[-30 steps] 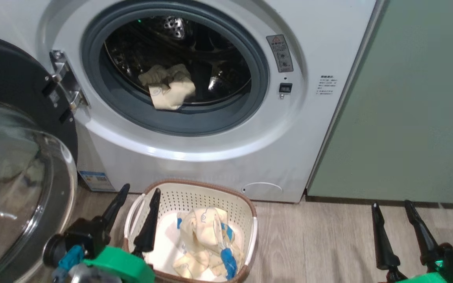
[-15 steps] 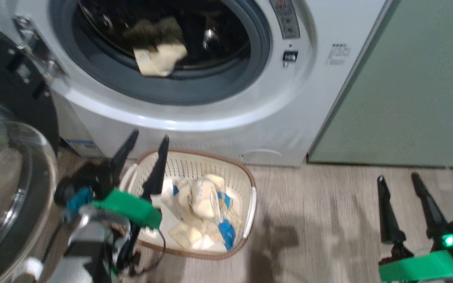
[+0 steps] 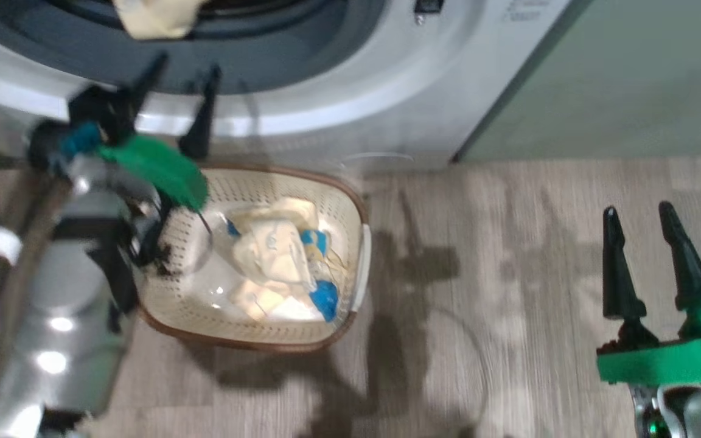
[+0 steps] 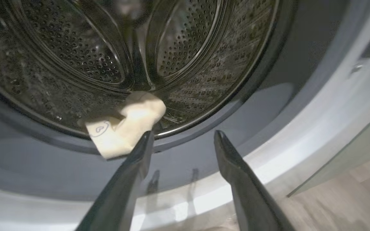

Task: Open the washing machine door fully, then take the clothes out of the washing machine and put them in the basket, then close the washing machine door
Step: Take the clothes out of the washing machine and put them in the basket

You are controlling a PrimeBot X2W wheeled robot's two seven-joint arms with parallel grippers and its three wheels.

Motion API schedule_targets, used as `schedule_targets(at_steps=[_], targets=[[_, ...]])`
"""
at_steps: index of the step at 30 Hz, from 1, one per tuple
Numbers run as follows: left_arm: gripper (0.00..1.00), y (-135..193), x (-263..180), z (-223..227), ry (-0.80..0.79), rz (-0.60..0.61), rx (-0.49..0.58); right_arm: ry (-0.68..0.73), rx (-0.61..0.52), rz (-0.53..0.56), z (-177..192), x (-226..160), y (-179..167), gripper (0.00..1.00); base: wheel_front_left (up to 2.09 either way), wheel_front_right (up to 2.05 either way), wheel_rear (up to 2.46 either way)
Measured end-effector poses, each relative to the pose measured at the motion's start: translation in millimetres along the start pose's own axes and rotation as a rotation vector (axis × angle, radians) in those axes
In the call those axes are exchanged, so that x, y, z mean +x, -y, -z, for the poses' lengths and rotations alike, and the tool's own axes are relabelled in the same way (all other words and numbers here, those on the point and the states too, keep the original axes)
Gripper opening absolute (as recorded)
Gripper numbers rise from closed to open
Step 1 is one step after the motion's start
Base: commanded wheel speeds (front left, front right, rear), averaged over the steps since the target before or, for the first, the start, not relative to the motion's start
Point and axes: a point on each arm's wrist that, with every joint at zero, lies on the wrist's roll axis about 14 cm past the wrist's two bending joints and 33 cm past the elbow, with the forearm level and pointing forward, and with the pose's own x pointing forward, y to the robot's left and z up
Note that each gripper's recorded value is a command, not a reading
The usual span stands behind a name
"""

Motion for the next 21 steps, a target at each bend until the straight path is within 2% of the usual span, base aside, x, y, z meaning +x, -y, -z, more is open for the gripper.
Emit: schedule_targets(at_steps=[10,21], targets=[[1.00,-4.1,80.2,8.5,-0.044,0.035,0.148,-0.016,0.043,0.079,9.7,10.1,26.5,1.00,0.00,0.00,0.00],[1.00,-12.9,126.4,22.4,-0.140,0.038,0.303,-0.034,0.055,0.154,14.2,4.4,49.4,1.00,0.00,0.00,0.00]])
